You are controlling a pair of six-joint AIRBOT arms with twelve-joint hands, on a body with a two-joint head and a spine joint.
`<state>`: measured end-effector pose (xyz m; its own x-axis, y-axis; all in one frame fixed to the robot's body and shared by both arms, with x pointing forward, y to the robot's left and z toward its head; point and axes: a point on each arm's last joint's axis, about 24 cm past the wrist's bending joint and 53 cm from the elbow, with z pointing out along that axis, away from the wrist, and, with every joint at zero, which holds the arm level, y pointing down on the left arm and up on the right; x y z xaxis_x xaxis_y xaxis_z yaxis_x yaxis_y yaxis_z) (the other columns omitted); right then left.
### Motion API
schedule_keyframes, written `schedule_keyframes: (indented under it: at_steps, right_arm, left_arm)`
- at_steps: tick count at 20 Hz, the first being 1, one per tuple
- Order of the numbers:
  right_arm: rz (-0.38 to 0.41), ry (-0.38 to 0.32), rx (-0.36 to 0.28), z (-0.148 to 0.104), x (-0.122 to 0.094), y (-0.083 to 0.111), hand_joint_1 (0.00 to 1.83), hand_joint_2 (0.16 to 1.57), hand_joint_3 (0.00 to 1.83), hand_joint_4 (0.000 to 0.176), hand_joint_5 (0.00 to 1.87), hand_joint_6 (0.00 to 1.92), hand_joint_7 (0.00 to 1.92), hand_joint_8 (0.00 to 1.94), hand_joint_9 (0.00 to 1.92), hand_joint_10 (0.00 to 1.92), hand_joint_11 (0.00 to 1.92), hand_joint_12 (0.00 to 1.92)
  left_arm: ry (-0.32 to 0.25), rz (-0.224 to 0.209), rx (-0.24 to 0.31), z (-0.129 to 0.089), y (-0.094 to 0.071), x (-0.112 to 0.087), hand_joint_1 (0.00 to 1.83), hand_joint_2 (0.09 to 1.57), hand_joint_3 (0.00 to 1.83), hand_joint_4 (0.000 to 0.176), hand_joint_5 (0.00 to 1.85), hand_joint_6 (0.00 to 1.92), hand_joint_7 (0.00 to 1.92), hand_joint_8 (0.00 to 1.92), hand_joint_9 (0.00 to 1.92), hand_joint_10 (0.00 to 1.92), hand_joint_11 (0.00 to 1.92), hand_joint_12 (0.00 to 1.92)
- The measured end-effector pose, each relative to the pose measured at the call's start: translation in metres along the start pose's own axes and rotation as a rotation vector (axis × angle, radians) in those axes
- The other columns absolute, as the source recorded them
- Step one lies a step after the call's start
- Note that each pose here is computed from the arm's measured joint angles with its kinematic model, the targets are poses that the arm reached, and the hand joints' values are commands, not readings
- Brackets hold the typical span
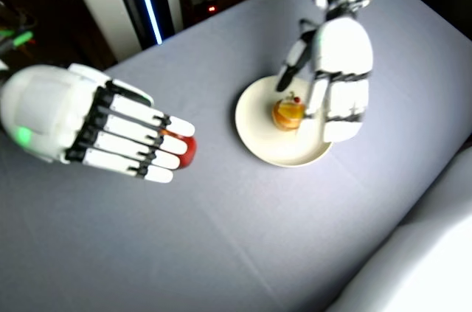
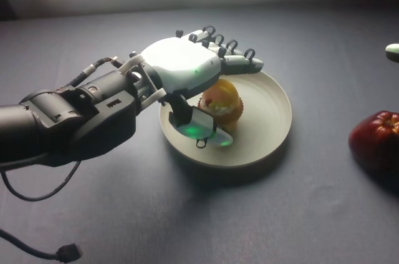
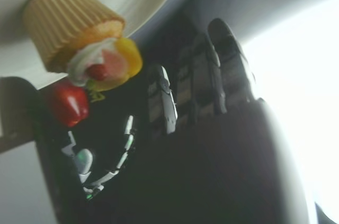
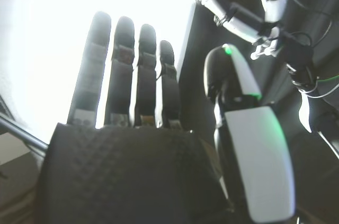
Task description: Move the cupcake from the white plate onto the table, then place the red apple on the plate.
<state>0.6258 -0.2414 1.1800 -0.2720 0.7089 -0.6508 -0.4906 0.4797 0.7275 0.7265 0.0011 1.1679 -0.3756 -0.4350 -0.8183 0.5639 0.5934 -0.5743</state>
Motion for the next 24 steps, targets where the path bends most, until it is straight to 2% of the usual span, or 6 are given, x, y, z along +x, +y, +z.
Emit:
schedule_keyframes:
  at_steps: [5, 11, 12, 15, 20, 24]
  right_arm:
    - [0.005, 0.001, 0.000, 0.000, 0.001, 0.000, 0.70, 1.37, 0.00, 0.000, 0.43, 0.00, 0.54, 0.00, 0.54, 0.01, 0.47, 0.14]
    - [0.008, 0.001, -0.001, 0.000, 0.001, 0.000, 0.76, 1.38, 0.00, 0.000, 0.43, 0.00, 0.56, 0.00, 0.55, 0.00, 0.48, 0.12]
    - [0.009, 0.001, 0.000, 0.000, 0.001, 0.000, 0.76, 1.38, 0.00, 0.000, 0.43, 0.00, 0.56, 0.00, 0.55, 0.00, 0.48, 0.11]
    - [0.013, 0.001, 0.000, 0.000, 0.001, 0.000, 0.80, 1.40, 0.00, 0.000, 0.43, 0.00, 0.56, 0.00, 0.55, 0.00, 0.48, 0.10]
    - [0.027, 0.002, 0.000, 0.000, 0.001, 0.000, 0.78, 1.39, 0.00, 0.000, 0.44, 0.00, 0.58, 0.00, 0.57, 0.00, 0.49, 0.10]
    - [0.033, 0.003, 0.004, -0.001, 0.001, -0.002, 0.80, 1.40, 0.00, 0.000, 0.44, 0.00, 0.59, 0.00, 0.58, 0.00, 0.50, 0.10]
  left_arm:
    - [0.001, 0.008, -0.017, 0.001, 0.007, -0.003, 0.97, 1.00, 0.00, 0.082, 0.57, 0.00, 0.75, 0.02, 0.69, 0.05, 0.09, 1.20]
    - [0.001, 0.007, -0.011, 0.005, 0.004, -0.001, 1.10, 1.00, 0.00, 0.040, 0.73, 0.01, 0.87, 0.03, 0.83, 0.13, 0.27, 1.38]
    - [0.000, 0.001, -0.012, 0.006, 0.004, -0.001, 1.23, 1.08, 0.01, 0.000, 0.97, 0.54, 0.99, 0.90, 0.89, 0.33, 0.36, 1.52]
    - [-0.013, -0.008, -0.002, 0.005, 0.001, -0.004, 1.27, 1.10, 0.00, 0.000, 1.16, 0.43, 0.94, 1.30, 0.76, 1.35, 0.46, 1.80]
    - [-0.066, 0.013, 0.017, -0.023, -0.002, -0.035, 1.25, 1.08, 0.00, 0.000, 1.16, 0.55, 0.98, 1.11, 0.80, 0.67, 0.35, 1.45]
    - [-0.216, 0.031, 0.008, -0.071, 0.011, -0.089, 1.28, 1.08, 0.00, 0.000, 1.20, 0.36, 1.00, 1.18, 0.86, 1.06, 0.62, 1.63]
